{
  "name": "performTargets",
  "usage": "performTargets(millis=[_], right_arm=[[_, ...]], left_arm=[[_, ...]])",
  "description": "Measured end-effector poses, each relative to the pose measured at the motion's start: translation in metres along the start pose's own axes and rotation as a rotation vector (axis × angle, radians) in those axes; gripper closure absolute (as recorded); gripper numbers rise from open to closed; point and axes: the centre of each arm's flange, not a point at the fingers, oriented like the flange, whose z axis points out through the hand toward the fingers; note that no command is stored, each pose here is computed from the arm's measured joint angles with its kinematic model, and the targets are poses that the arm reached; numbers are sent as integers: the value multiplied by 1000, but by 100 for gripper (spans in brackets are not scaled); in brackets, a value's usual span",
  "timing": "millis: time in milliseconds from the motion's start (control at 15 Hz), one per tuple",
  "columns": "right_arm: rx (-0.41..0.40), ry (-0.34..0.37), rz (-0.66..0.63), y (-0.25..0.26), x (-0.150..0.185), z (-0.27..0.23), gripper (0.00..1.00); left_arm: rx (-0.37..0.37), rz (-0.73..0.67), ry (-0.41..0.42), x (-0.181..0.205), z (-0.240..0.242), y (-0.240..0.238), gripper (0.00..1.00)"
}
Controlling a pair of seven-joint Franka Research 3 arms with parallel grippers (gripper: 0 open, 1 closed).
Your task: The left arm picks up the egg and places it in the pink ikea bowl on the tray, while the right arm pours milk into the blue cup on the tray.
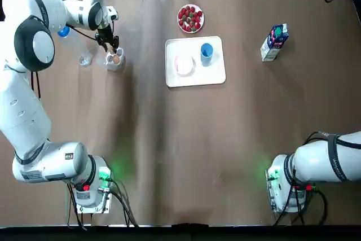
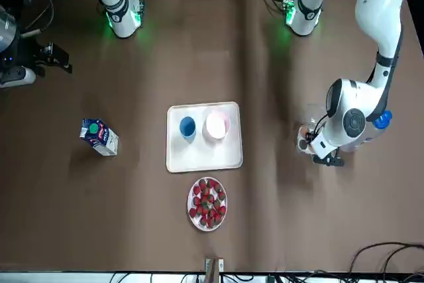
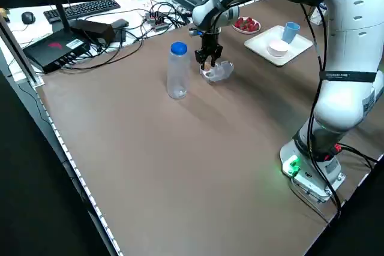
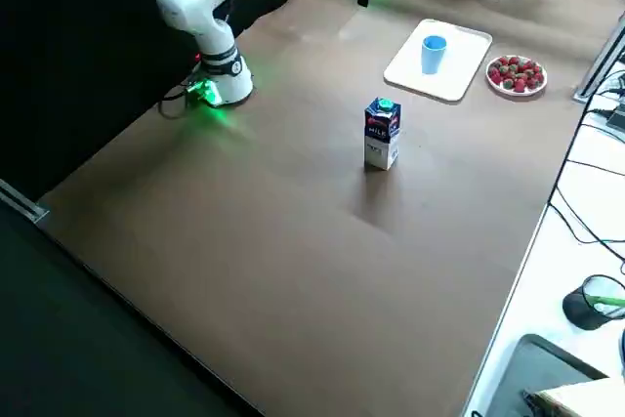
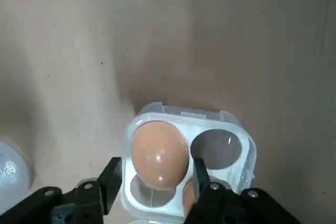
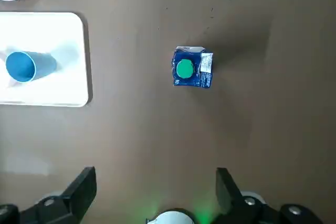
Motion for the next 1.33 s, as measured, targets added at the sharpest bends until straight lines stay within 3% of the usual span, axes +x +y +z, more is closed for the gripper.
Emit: performTargets(millis=[467, 933, 1067, 1133, 1333], right_arm=[[0, -62, -3, -2, 32, 46, 0], [5, -23, 10, 25, 69, 83, 0], [33, -31, -102, 49, 71, 91, 0], [117, -16, -239, 84, 72, 101, 0], [217, 25, -389, 137, 69, 118, 0]], left_arm=[[21, 22, 14, 2, -2, 1, 39], [21, 22, 19, 5, -3, 1, 39], [19, 19, 14, 5, 1, 2, 39], [18, 14, 12, 5, 3, 2, 39], [18, 13, 13, 5, 3, 3, 43]])
